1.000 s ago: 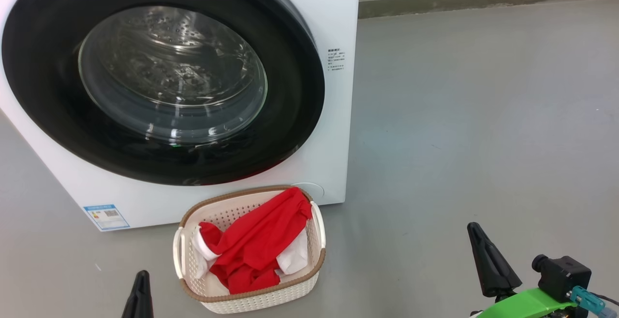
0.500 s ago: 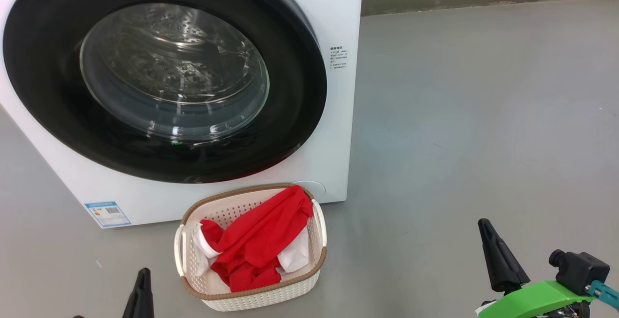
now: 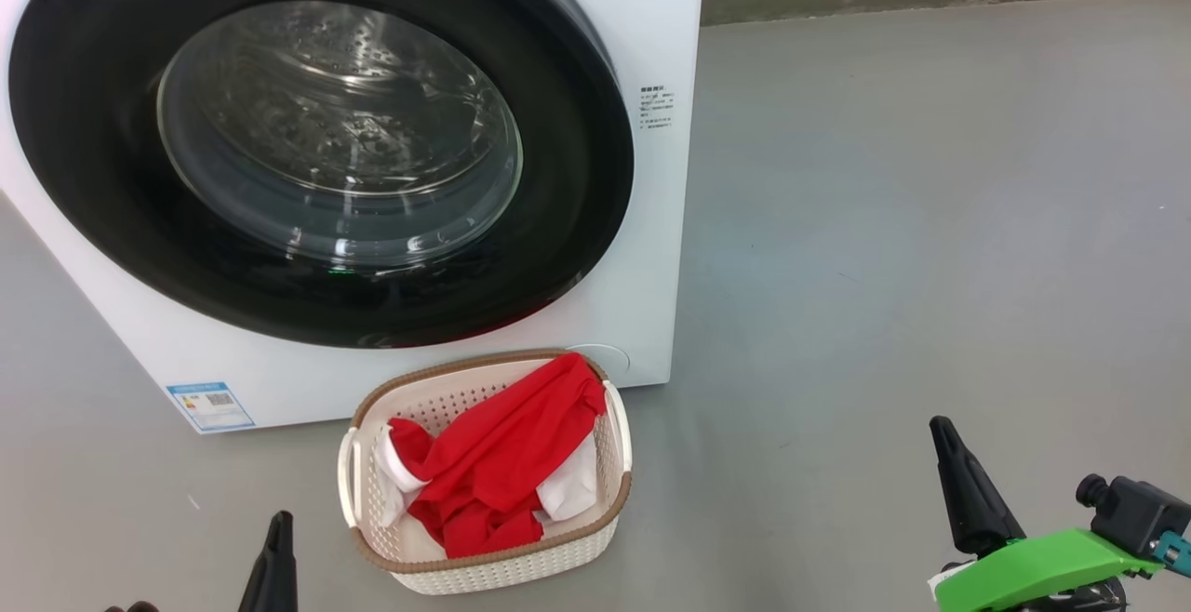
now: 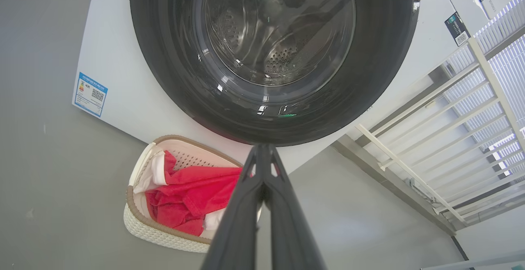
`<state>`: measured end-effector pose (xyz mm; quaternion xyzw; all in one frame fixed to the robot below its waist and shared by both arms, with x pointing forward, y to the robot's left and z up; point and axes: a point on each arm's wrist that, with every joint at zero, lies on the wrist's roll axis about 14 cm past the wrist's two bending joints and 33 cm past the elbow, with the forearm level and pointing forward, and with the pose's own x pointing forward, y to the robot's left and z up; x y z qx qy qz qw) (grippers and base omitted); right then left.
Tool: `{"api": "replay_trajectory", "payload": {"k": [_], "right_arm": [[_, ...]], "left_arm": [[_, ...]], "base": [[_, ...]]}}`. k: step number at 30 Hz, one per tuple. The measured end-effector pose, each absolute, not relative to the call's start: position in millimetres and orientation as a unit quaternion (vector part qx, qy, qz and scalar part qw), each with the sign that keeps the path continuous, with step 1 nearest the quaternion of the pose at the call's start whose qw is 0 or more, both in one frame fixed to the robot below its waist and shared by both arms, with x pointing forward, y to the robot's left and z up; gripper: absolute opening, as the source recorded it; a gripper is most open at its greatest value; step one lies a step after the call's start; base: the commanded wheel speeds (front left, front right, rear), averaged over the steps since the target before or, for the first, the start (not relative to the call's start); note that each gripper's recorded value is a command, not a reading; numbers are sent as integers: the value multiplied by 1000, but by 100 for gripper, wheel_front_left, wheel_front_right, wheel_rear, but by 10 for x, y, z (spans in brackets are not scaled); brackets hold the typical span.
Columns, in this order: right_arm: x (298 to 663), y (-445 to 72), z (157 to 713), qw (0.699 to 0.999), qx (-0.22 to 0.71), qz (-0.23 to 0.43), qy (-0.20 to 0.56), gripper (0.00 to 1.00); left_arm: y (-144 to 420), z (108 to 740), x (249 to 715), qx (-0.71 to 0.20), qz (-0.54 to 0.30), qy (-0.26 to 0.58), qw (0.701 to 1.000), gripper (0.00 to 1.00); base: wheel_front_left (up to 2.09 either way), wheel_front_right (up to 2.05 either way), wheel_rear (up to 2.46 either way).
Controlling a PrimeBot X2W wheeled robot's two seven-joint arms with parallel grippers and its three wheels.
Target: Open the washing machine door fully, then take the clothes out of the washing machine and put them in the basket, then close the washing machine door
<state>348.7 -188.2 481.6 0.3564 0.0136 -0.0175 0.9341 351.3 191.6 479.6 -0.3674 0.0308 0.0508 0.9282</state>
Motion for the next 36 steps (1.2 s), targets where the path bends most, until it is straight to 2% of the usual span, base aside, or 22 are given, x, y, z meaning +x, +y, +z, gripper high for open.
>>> {"api": "replay_trajectory", "payload": {"k": [36], "right_arm": [[3594,-1991,4759,845,533,-42,26,0]], "left_arm": [[1912,4718,3614,-536,50,53,841,0]], "base": [[0,0,0]]}}
